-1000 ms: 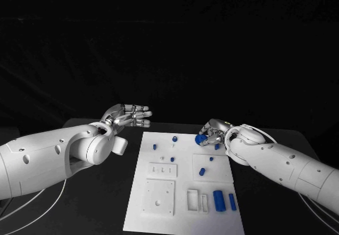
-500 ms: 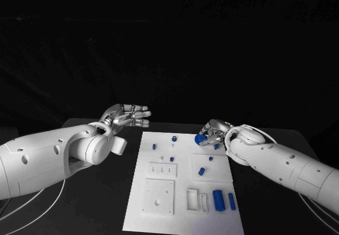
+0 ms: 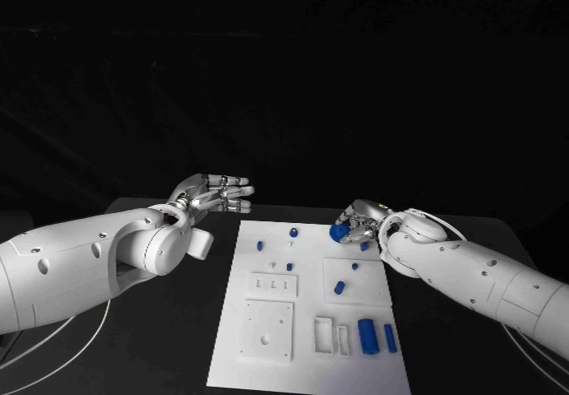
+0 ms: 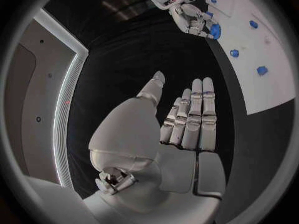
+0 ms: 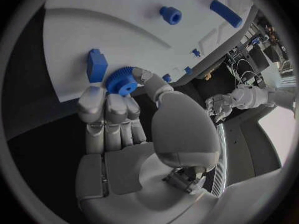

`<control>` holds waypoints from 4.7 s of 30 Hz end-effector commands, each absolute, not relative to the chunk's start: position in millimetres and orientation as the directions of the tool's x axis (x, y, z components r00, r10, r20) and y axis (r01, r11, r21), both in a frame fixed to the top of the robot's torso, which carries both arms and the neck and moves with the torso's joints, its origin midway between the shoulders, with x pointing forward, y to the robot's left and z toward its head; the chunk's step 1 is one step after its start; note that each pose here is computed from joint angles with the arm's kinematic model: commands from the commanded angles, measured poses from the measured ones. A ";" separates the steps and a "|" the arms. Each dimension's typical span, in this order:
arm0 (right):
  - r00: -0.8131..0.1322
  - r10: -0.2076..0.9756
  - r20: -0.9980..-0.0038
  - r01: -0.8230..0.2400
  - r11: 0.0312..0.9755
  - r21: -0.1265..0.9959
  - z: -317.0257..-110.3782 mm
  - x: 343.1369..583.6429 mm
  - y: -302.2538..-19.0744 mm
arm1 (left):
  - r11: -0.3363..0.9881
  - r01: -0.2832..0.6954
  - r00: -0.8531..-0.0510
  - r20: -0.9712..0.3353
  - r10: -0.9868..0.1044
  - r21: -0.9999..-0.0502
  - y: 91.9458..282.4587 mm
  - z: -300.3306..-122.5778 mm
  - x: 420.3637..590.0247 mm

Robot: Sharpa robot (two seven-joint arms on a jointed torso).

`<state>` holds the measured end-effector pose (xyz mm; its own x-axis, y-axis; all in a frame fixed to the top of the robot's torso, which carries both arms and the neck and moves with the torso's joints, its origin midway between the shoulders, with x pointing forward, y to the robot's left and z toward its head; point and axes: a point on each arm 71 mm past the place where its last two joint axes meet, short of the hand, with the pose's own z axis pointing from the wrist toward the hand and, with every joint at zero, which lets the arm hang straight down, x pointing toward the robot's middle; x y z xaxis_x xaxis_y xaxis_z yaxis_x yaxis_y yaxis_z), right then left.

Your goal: Assemble the parts on the task board

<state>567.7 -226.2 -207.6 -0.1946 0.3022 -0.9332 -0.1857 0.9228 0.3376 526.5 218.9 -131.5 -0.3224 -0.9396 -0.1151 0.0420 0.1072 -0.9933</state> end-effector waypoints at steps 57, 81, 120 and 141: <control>-0.024 0.233 -0.972 -0.342 0.912 0.227 -185.8 549.3 -193.6 | 0.111 0.044 -0.337 -0.119 -0.934 -0.993 218.2 -130.4 526.7; -0.087 0.165 -0.982 -0.247 0.952 0.182 -200.8 556.6 -220.3 | 0.113 0.042 -0.338 -0.121 -0.933 -0.993 219.3 -130.6 526.7; -0.210 0.122 -0.970 -0.229 0.959 0.170 -218.9 557.3 -225.0 | 0.117 0.035 -0.340 -0.122 -0.932 -0.992 219.7 -131.7 527.3; -0.152 0.098 -0.983 -0.235 0.963 0.132 -215.8 555.6 -219.3 | 0.121 0.028 -0.341 -0.123 -0.932 -0.992 219.6 -132.4 527.1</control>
